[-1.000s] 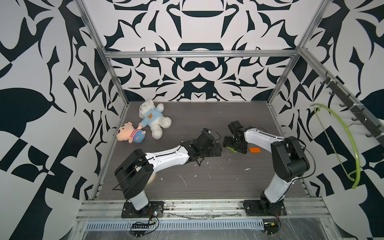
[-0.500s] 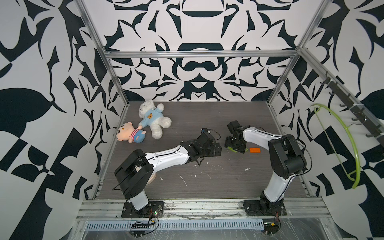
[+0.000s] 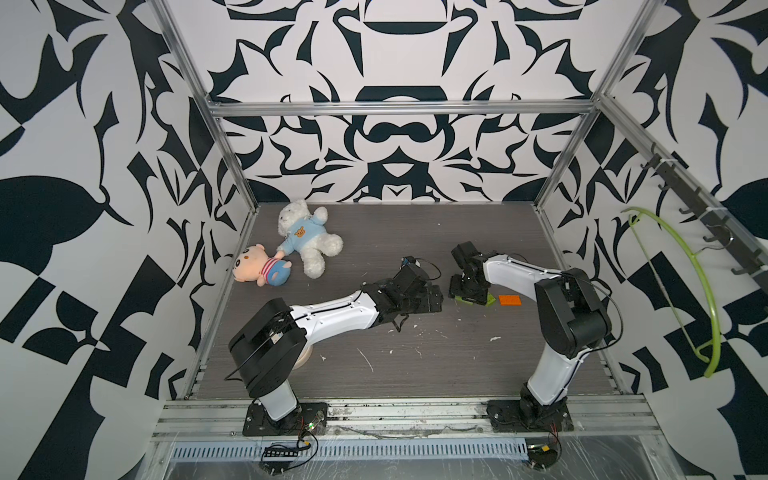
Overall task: Assemble the number 5 with lego
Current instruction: Pick up the lego brick from the center of the board, then place the lego brick at the center of the board, then pick up the lego brick from the center of the board.
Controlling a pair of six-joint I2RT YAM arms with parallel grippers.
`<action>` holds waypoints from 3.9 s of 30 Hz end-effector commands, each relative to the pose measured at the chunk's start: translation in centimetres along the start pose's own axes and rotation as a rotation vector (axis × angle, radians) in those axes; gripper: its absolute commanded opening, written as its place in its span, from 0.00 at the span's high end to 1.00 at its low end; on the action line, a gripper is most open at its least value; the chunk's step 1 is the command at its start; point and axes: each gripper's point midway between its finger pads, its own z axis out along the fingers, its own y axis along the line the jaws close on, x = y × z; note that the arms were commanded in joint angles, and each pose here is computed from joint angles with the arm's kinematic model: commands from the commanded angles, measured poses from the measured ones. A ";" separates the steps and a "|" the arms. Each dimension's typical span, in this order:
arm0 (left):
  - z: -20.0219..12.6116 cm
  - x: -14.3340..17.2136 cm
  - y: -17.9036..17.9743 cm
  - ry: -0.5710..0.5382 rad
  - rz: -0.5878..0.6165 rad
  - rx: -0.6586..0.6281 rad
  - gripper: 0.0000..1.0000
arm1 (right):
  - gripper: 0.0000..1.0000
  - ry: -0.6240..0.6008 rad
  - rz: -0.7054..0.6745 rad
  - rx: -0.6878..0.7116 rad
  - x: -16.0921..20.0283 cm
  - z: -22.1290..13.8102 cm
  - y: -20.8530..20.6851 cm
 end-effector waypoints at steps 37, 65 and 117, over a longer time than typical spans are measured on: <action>-8.9 0.1 8.7 -0.271 -0.145 -0.183 0.01 | 0.29 0.059 -0.359 -0.031 10.5 -1.7 10.2; -8.4 -0.3 7.9 -0.262 -0.128 -0.176 0.01 | 0.10 -0.003 -0.385 -0.070 9.9 -3.5 10.6; 5.2 3.6 -9.2 0.168 0.077 0.234 0.01 | 0.30 0.045 -0.018 -0.230 -2.1 -2.9 -5.1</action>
